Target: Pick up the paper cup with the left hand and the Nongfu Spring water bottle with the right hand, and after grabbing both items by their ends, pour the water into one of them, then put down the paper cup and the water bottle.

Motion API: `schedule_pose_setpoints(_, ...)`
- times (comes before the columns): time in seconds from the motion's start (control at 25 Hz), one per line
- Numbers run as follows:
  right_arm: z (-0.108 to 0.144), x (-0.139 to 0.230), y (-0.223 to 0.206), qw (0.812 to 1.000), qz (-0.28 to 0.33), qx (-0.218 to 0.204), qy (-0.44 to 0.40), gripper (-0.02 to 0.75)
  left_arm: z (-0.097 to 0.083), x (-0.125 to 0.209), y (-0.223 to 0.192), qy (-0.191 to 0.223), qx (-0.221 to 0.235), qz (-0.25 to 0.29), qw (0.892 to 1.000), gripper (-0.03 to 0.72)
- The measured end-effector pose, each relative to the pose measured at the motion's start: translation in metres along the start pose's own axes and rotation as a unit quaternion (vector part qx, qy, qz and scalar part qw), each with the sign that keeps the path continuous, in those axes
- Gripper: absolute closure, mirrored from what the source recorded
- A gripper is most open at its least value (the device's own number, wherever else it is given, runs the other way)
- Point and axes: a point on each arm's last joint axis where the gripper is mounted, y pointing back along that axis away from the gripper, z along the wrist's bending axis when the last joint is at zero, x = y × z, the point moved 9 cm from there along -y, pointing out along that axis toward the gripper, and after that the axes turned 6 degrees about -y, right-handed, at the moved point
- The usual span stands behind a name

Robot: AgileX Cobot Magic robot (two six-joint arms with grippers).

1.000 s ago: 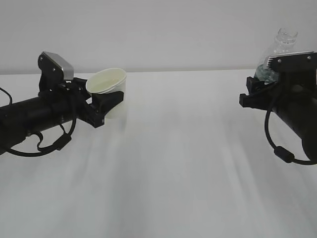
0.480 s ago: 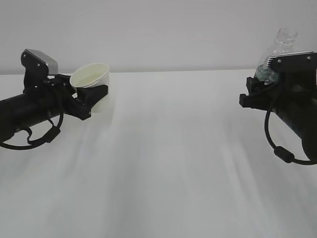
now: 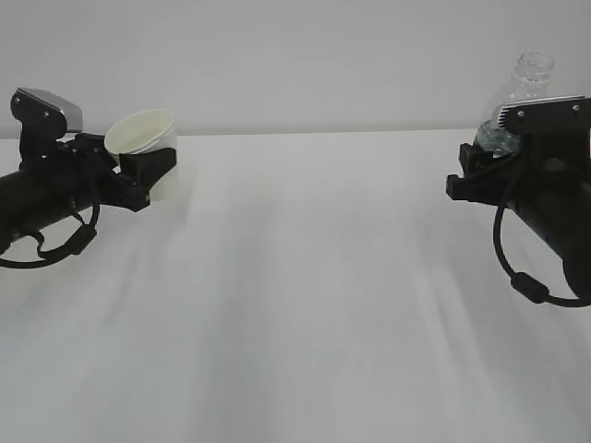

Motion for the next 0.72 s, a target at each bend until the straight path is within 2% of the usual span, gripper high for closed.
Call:
schedule_pose_setpoints(0.4, 0.000, 0.000, 0.000, 1.000, 0.000, 0.000, 0.000, 0.255, 0.025, 0.001, 0.007, 0.003, -0.043, -0.002, 0.999, 0.268)
schedule_pose_setpoints(0.72, 0.000, 0.000, 0.000, 1.000, 0.001, 0.000, 0.000, 0.255, 0.053, 0.003, 0.017, 0.011, -0.083, -0.001, 0.996, 0.268)
